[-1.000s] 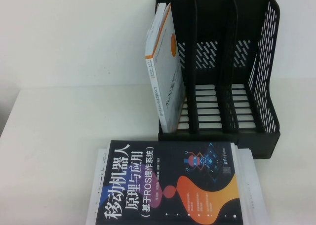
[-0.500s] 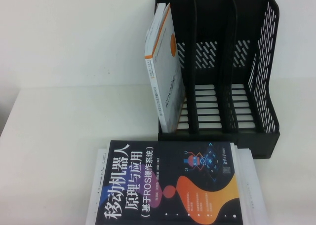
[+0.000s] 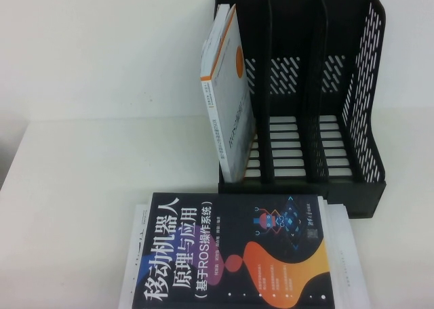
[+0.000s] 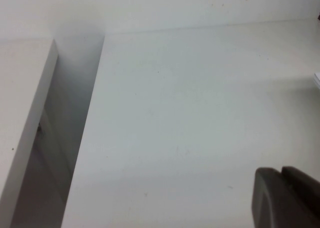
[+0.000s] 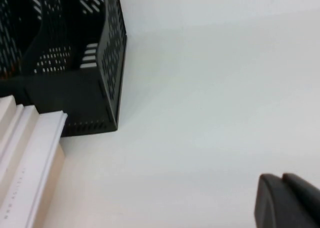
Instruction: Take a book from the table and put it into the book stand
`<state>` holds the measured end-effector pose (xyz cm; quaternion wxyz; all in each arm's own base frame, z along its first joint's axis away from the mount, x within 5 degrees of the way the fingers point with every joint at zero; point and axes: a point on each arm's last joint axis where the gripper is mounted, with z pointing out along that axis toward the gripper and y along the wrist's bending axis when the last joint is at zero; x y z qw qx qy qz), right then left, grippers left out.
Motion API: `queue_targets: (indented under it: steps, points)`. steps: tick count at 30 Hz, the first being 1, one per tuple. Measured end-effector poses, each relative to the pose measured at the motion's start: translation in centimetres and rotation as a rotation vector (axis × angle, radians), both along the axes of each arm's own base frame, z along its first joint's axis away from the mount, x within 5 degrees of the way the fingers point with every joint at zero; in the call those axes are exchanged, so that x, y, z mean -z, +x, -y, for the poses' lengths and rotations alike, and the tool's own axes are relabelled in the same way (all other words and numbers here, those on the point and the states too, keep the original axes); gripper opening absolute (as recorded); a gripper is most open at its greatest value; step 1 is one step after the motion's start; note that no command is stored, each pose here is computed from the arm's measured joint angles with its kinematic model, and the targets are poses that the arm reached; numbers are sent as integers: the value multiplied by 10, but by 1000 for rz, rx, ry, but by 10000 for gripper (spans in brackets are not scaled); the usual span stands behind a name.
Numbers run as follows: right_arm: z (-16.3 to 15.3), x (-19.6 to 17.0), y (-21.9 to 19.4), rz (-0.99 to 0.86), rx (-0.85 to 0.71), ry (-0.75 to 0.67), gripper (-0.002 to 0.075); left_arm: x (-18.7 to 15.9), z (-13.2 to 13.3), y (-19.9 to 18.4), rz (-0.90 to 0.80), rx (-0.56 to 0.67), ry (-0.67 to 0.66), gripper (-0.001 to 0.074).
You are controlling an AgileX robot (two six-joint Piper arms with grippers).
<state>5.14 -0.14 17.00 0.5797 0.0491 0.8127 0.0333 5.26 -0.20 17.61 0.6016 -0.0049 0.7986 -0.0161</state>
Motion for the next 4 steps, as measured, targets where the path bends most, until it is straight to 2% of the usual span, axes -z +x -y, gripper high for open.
queue_targets:
  steps: [4]
  points:
    - [0,0,0,0,-3,-10,-1,0,0,0,0,0,0,-2]
